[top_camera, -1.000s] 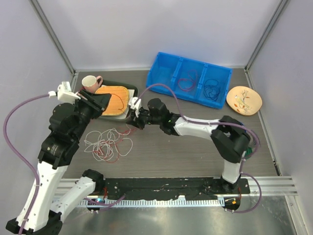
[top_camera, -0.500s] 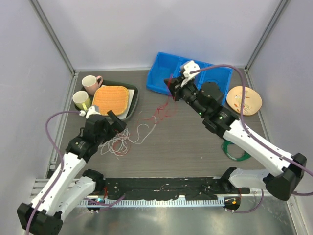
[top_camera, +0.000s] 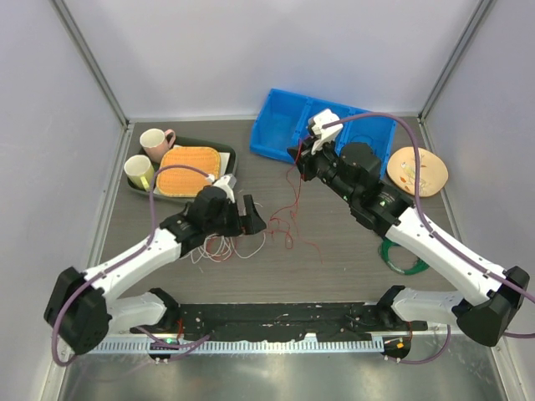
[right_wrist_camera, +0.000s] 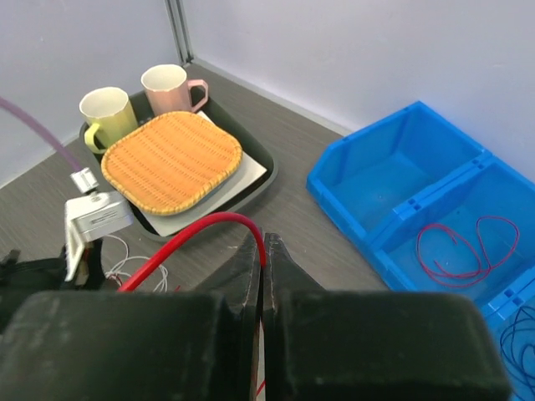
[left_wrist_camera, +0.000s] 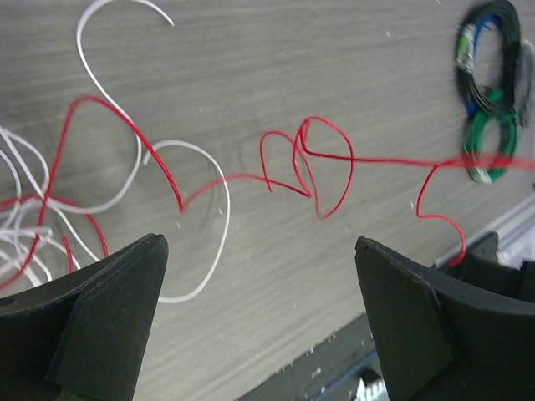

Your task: Untangle the cables

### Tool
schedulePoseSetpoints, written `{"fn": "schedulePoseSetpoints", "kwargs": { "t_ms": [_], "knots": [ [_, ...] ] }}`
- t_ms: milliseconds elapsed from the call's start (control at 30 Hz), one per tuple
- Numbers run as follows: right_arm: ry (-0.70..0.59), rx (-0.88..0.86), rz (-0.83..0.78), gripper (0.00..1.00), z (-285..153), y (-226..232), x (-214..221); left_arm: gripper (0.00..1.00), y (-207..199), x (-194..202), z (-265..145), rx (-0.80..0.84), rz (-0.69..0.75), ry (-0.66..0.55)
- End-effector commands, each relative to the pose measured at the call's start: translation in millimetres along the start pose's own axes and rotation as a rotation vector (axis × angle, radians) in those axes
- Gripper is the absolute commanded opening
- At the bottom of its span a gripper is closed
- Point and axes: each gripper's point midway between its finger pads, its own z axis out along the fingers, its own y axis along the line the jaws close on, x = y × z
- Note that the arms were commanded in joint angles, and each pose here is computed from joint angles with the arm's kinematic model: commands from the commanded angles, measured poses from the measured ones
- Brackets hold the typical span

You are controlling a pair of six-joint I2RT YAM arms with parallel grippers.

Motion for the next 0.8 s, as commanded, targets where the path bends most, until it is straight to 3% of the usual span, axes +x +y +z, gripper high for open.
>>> {"fn": "schedulePoseSetpoints", "kwargs": {
  "t_ms": [0, 67, 167, 367, 600, 633, 700, 733, 767],
  "knots": [
    [-0.036, -0.003, 0.009, 0.01, -4.7, -1.0, -17.4, 0.95, 5.6, -39.8, 26.3, -0.126, 0.010, -0.094],
    [-0.037, 0.003, 0.008, 0.01, -6.6, -3.4, -17.6, 0.89, 25.6, -46.2, 26.7, -0.269, -0.058, -0.116],
    [-0.048, 0.003, 0.008, 0.01, -11.6, -5.0, -20.1, 0.90, 62.9, -50.2, 20.6, -0.475, -0.119, -0.180],
    [-0.059, -0.017, 0.010, 0.01, -11.0, -1.4, -21.7, 0.87, 40.9, -43.6, 41.8, -0.321, -0.182, -0.165],
    [-0.065, -0.005, 0.014, 0.01, -12.3, -4.2, -22.9, 0.75, 49.6, -19.8, 70.4, -0.352, -0.221, -0.053],
    [-0.068, -0.014, 0.014, 0.01, -13.1, -2.4, -23.6, 0.71, 48.5, -20.4, 74.1, -0.348, -0.225, -0.051],
    [-0.066, -0.006, 0.014, 0.01, -14.4, -4.1, -23.4, 0.46, 54.8, -14.3, 77.8, -0.379, -0.223, -0.024],
    [-0.069, 0.023, 0.012, 0.01, -15.2, -9.4, -24.1, 0.31, 54.7, -18.6, 77.2, -0.393, -0.222, -0.032],
    [-0.074, 0.041, 0.011, 0.01, -16.7, -12.8, -25.7, 0.00, 58.6, -20.0, 74.7, -0.421, -0.228, -0.039]
  ]
}}
